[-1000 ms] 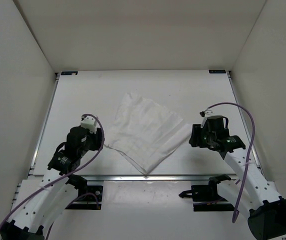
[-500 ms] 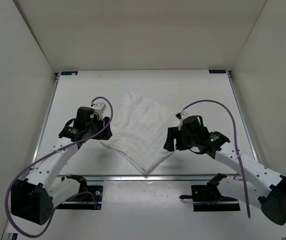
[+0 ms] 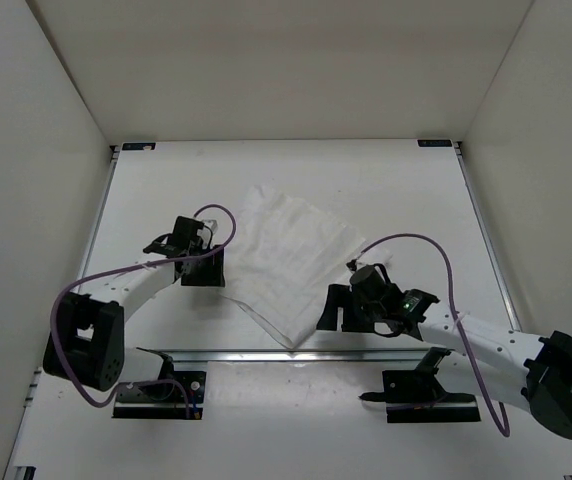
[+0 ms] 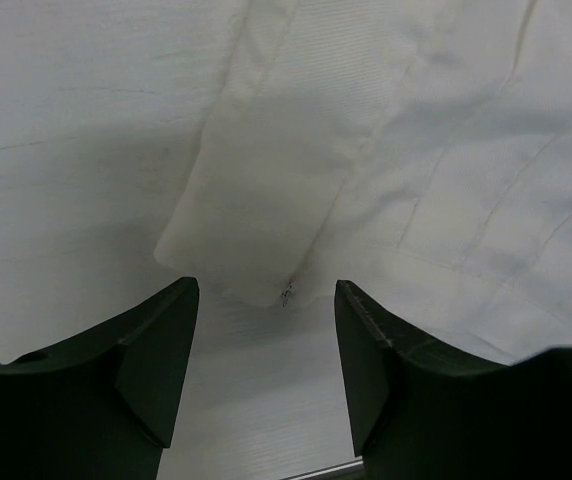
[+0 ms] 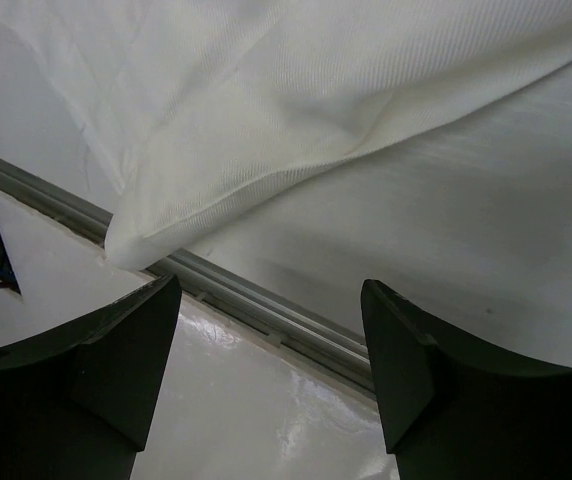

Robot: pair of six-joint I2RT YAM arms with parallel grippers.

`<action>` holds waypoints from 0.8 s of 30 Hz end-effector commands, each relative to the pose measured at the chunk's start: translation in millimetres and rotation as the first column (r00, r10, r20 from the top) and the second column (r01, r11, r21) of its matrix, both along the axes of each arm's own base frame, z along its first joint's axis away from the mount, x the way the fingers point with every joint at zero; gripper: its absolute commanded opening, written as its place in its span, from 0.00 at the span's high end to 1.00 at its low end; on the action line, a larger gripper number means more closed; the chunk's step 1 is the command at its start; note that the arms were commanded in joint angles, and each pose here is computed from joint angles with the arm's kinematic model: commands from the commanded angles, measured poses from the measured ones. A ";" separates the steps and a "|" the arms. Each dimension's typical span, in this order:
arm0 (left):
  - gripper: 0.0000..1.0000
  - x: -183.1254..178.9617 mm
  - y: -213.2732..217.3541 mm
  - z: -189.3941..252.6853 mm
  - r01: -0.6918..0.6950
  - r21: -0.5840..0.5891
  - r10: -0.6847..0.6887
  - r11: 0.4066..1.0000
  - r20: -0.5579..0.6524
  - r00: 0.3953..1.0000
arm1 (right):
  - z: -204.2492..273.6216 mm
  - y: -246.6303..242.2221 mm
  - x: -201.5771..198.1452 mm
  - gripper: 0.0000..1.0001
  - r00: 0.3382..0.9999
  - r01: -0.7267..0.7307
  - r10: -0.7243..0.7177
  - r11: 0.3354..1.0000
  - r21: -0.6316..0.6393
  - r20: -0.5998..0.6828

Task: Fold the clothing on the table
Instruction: Flatten the skirt out

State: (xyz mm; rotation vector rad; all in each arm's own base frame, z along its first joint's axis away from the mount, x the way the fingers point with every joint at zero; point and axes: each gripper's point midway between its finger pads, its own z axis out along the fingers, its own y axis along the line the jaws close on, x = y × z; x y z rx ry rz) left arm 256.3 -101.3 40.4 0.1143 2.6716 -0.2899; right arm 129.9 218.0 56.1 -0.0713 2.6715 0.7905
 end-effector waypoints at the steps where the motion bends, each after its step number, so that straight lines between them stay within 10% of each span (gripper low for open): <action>1: 0.33 4.7 -11.1 3.8 0.017 -0.032 -0.016 0.999 0.029 0.999 | 9.0 19.7 5.9 0.30 0.999 0.036 -0.037 0.992 0.118 0.009; 14: 0.25 -10.3 -37.2 -10.0 0.052 -0.063 -0.050 0.997 0.030 0.998 | -3.6 32.1 6.9 0.29 1.000 0.018 -0.016 0.987 0.157 -0.013; 24: 0.61 -1.9 -45.0 -10.3 0.036 -0.057 -0.033 0.998 0.052 0.998 | -13.6 31.5 7.1 0.31 1.000 0.023 -0.020 0.990 0.141 -0.023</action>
